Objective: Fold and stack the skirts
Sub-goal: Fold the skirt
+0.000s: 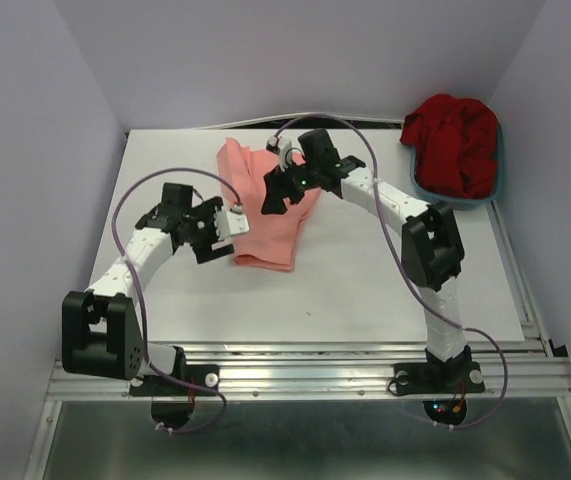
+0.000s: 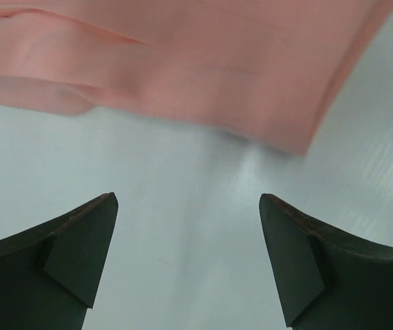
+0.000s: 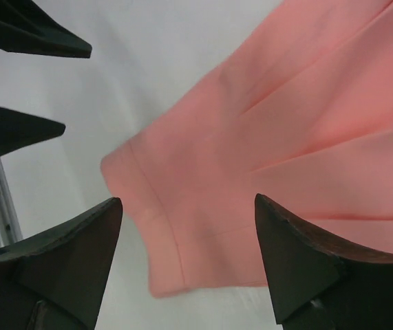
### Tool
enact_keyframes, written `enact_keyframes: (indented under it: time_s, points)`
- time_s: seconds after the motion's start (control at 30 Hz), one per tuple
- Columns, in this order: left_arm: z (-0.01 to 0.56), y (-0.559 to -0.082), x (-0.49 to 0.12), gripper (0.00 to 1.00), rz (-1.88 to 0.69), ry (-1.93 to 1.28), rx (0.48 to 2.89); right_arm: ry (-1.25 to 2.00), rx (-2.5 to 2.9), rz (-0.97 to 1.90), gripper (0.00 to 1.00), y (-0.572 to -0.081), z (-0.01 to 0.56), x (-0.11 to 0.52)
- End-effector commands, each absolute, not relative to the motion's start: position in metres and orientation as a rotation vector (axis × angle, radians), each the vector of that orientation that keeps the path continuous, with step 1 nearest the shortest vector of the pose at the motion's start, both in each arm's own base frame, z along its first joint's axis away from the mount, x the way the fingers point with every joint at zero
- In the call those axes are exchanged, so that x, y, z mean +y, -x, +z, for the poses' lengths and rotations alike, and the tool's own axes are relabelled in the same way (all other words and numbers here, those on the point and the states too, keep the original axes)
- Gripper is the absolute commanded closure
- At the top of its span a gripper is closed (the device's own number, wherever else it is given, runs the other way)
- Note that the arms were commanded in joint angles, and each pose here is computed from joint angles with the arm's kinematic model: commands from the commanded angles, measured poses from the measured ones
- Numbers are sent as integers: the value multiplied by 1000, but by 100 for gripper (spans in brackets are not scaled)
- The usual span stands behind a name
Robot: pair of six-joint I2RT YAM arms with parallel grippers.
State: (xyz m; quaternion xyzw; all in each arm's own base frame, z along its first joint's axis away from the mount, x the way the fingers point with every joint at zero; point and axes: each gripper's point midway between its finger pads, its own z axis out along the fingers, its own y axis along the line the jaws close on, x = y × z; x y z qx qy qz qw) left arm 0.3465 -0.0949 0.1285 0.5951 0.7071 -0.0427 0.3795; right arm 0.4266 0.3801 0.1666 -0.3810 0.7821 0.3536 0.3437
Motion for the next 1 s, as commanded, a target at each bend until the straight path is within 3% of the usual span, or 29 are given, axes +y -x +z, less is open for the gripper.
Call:
enact_keyframes:
  time_s: [0.0, 0.13, 0.37, 0.6, 0.97]
  points:
    - [119, -330, -86, 5, 113, -1858, 1465, 946, 2213, 1146, 21, -392, 118, 371]
    - [103, -323, -96, 1, 250, -1844, 1271, 898, 2343, 1188, 32, -380, 76, 367]
    - [79, -302, -132, 1, 371, -1800, 1007, 887, 2478, 1088, 36, -373, 22, 351]
    - [48, -298, -142, 1, 396, -1817, 979, 869, 2550, 1052, 36, -370, -1, 345]
    - [72, -335, -177, 5, 307, -1692, 1013, 870, 2579, 1068, 36, -366, -10, 344]
